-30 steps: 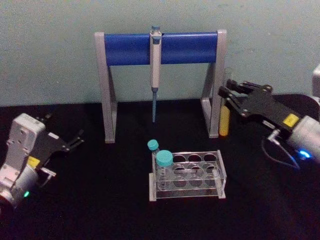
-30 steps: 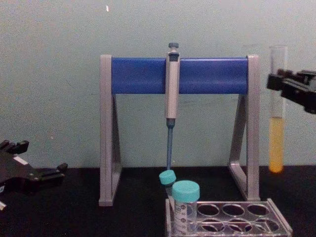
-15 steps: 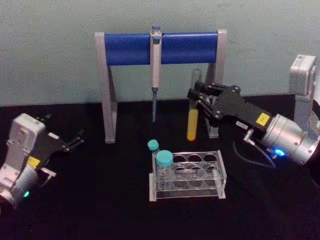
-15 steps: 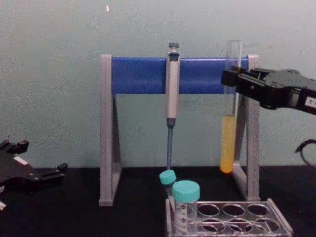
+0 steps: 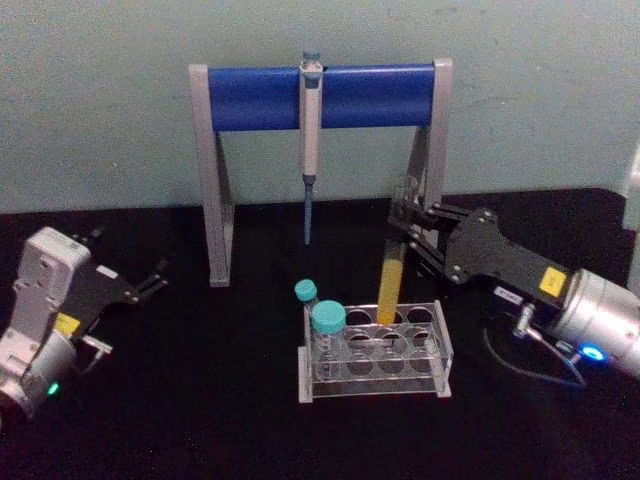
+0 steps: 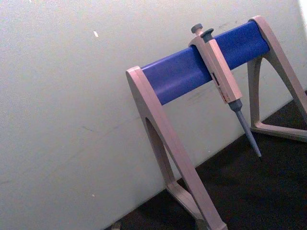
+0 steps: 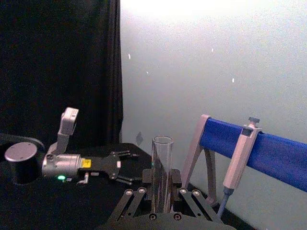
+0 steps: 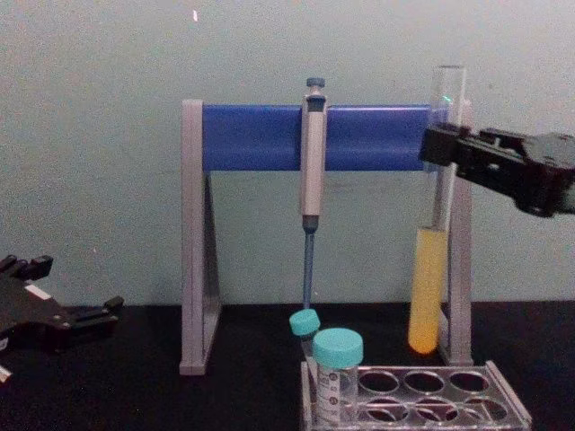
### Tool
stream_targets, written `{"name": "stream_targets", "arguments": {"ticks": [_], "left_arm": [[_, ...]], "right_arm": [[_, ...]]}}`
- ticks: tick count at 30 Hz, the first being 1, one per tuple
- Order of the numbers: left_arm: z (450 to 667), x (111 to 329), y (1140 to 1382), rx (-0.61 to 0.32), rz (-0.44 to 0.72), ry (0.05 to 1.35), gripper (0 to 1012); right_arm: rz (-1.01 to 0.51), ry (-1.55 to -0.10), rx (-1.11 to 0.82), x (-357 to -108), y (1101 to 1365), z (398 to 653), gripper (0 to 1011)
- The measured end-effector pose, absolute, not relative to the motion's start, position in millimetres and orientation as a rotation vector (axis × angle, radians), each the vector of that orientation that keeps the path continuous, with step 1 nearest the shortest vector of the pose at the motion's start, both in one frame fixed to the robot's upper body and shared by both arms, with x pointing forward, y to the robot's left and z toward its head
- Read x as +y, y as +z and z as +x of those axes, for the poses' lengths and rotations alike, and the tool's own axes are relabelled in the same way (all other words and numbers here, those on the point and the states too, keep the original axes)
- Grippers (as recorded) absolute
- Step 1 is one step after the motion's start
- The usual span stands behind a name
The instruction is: Pick up the test tube from the test tube rack, shake it, then place it back into the test tube rack.
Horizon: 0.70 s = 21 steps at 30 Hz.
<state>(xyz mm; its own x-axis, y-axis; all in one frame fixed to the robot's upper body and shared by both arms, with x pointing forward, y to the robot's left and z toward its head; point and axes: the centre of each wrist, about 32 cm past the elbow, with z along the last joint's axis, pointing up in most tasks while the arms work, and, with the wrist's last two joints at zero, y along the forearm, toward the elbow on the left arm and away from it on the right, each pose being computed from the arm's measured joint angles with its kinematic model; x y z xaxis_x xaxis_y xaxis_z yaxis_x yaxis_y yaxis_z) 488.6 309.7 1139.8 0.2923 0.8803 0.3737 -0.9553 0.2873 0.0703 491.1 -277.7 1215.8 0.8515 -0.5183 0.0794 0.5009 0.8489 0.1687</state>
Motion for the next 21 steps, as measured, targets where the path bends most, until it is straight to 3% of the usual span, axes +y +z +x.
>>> {"name": "stream_targets", "arguments": {"ticks": [1, 8, 21], "left_arm": [[488.6, 309.7, 1139.8, -0.285, 0.304, 1.248, 1001], [488.6, 309.7, 1139.8, -0.285, 0.305, 1.248, 1001], [488.6, 309.7, 1139.8, -0.285, 0.304, 1.248, 1001]], "right_arm": [[0.126, -0.566, -0.128, -286.4, 1217.0, 474.8, 228], [0.094, -0.64, -0.146, -299.9, 1219.7, 462.2, 228], [0.028, -0.761, -0.182, -316.5, 1222.9, 474.1, 229]]}}
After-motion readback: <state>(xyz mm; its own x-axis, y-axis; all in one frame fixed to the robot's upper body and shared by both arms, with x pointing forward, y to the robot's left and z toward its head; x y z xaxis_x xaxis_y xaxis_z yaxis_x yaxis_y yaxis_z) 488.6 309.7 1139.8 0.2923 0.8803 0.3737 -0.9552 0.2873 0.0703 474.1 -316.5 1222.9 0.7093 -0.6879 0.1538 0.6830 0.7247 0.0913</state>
